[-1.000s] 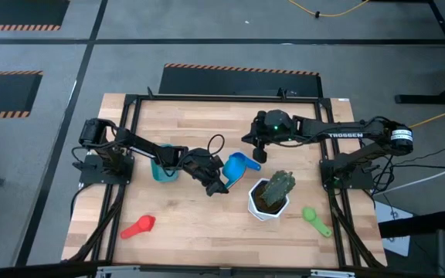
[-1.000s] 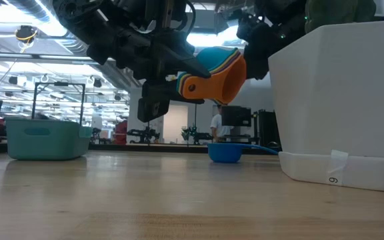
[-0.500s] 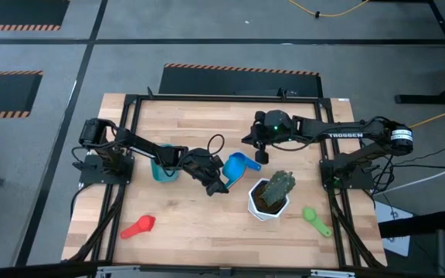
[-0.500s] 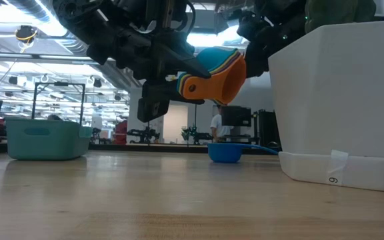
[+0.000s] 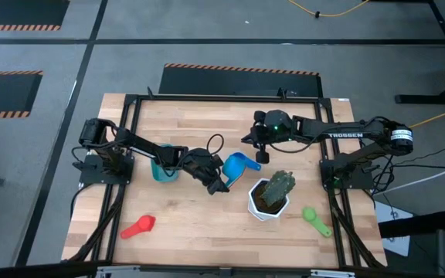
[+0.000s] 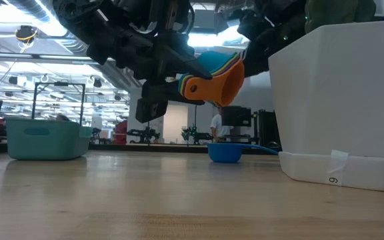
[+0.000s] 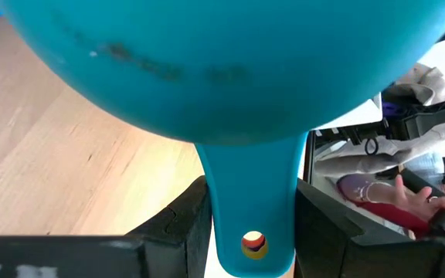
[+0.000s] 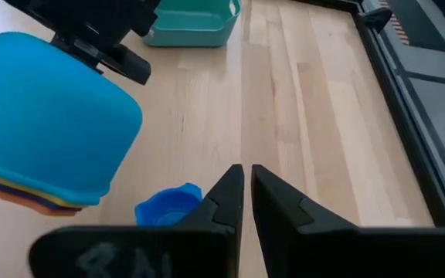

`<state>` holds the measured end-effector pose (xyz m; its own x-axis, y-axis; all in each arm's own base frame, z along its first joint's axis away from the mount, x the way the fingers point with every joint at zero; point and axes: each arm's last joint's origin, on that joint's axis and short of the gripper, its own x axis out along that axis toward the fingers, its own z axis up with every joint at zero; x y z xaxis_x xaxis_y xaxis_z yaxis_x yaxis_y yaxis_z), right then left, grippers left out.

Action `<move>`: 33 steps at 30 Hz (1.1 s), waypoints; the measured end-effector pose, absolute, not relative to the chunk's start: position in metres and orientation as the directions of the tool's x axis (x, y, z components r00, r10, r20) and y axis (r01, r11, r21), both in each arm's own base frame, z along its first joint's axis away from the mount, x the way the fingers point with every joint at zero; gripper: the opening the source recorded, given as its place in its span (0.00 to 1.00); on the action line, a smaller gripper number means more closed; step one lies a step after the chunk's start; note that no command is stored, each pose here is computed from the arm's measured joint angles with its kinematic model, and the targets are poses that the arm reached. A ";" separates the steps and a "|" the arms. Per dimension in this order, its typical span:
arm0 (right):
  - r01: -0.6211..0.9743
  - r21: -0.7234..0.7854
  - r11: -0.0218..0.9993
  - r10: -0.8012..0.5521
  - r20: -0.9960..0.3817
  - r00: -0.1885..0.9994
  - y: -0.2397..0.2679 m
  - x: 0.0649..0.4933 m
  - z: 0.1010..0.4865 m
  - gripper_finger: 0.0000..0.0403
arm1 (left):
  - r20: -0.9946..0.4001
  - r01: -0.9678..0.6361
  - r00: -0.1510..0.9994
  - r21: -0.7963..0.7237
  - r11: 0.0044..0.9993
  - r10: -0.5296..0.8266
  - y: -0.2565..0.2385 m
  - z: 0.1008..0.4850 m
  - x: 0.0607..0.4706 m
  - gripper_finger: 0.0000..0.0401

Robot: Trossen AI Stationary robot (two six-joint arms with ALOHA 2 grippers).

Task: Nest measuring cups in basket
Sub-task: Stack the blue measuring cup on top of the orange measuring cup

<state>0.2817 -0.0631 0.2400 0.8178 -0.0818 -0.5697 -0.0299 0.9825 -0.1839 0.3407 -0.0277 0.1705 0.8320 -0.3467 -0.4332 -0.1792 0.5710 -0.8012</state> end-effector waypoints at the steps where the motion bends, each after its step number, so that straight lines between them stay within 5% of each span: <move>1: -0.036 -0.179 0.983 -0.075 -0.573 0.816 -0.063 0.281 0.240 0.08 | -0.433 -0.179 0.832 -0.801 0.571 -0.347 -0.028 0.170 0.341 0.34; 12: -0.215 -0.146 0.966 0.083 -0.611 0.787 -0.058 0.278 0.235 0.08 | -0.433 -0.178 0.832 -0.800 0.572 -0.347 -0.028 0.170 0.341 0.34; 23: -0.077 0.039 0.996 0.085 -0.620 0.780 -0.057 0.277 0.234 0.08 | -0.433 -0.178 0.832 -0.800 0.573 -0.347 -0.028 0.171 0.341 0.34; 33: -0.074 0.041 0.996 0.084 -0.616 0.783 -0.057 0.277 0.234 0.08 | -0.433 -0.178 0.832 -0.800 0.573 -0.346 -0.028 0.170 0.341 0.34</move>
<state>0.2774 -0.0575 0.2342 0.7833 0.0840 -0.6160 -0.0745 0.9964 0.0412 0.3407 -0.0276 0.1705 0.8320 -0.3462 -0.4335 -0.1780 0.5734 -0.7997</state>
